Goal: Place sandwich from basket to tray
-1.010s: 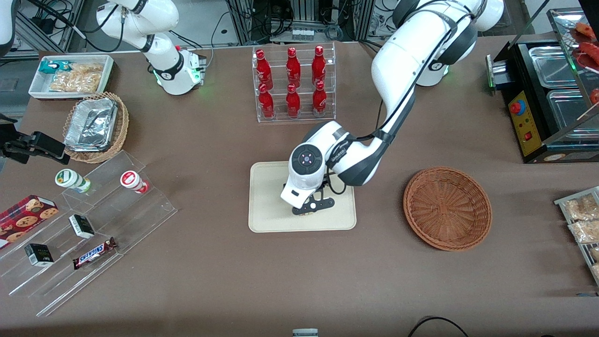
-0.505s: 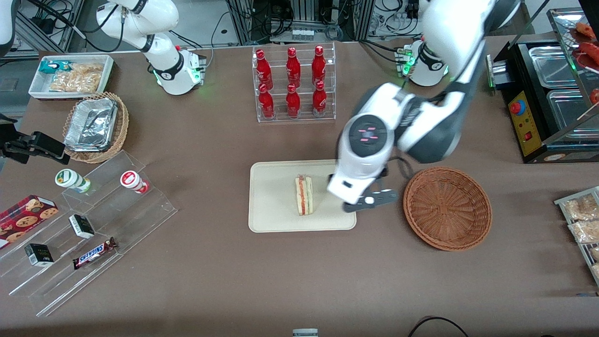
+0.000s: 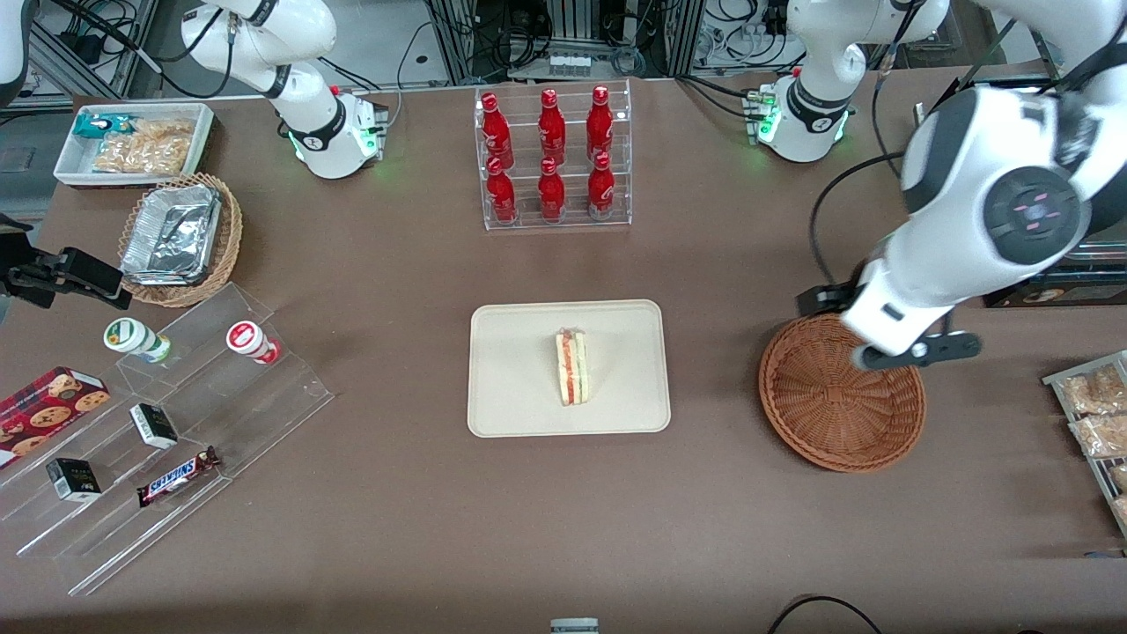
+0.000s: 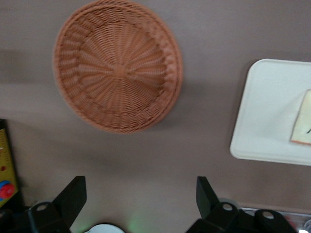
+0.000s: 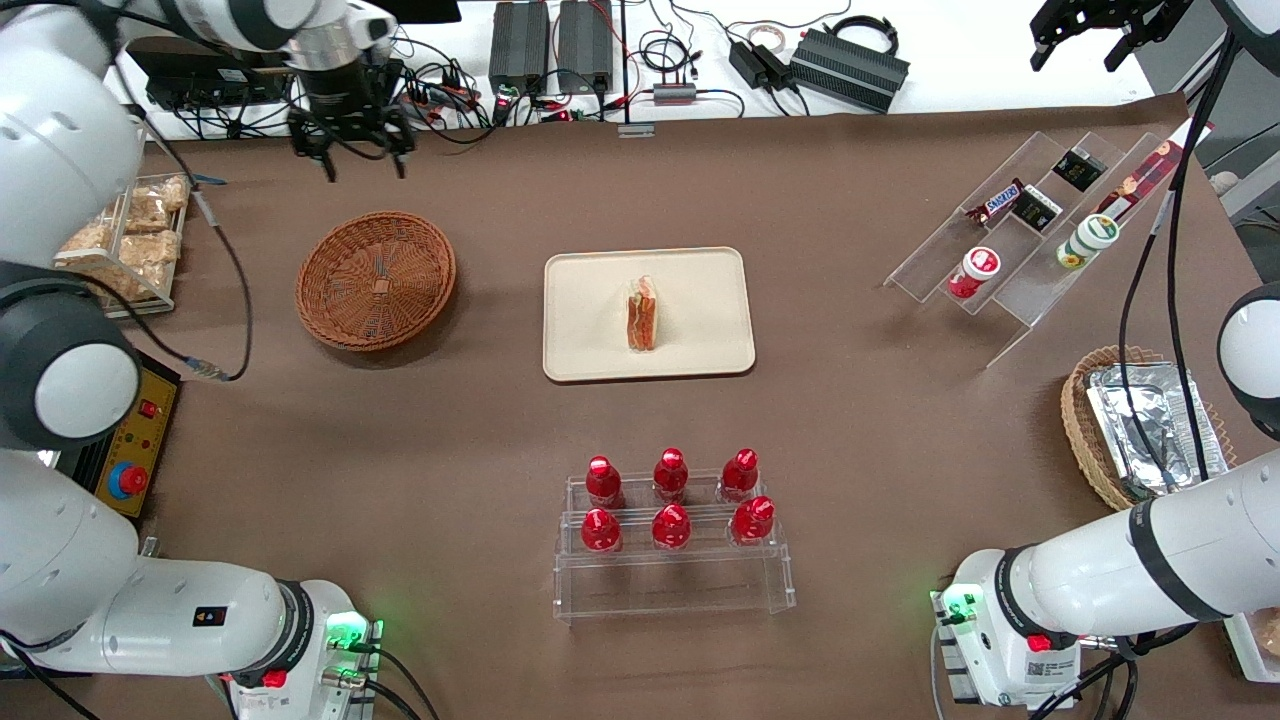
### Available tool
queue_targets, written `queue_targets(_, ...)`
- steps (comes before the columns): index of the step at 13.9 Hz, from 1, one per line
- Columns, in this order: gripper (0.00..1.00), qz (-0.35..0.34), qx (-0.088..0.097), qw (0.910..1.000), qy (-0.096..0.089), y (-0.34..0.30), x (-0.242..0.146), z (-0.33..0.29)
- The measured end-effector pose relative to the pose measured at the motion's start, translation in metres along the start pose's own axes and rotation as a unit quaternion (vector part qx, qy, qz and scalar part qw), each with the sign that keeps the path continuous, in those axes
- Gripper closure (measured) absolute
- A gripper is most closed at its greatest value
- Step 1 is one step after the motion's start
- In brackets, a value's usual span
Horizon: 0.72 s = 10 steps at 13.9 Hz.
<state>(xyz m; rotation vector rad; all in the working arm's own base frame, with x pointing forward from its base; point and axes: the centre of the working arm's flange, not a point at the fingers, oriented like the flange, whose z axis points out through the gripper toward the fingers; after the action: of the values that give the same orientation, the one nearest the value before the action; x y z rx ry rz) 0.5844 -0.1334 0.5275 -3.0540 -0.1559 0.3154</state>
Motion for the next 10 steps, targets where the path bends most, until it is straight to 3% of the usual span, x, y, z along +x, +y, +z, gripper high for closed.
queue_targets(5, 0.00, -0.008, 0.033, 0.9994, 0.004, -0.043, -0.044, -0.024)
queue_targets(10, 0.00, 0.025, 0.040, 0.9988, 0.013, -0.053, -0.076, -0.037)
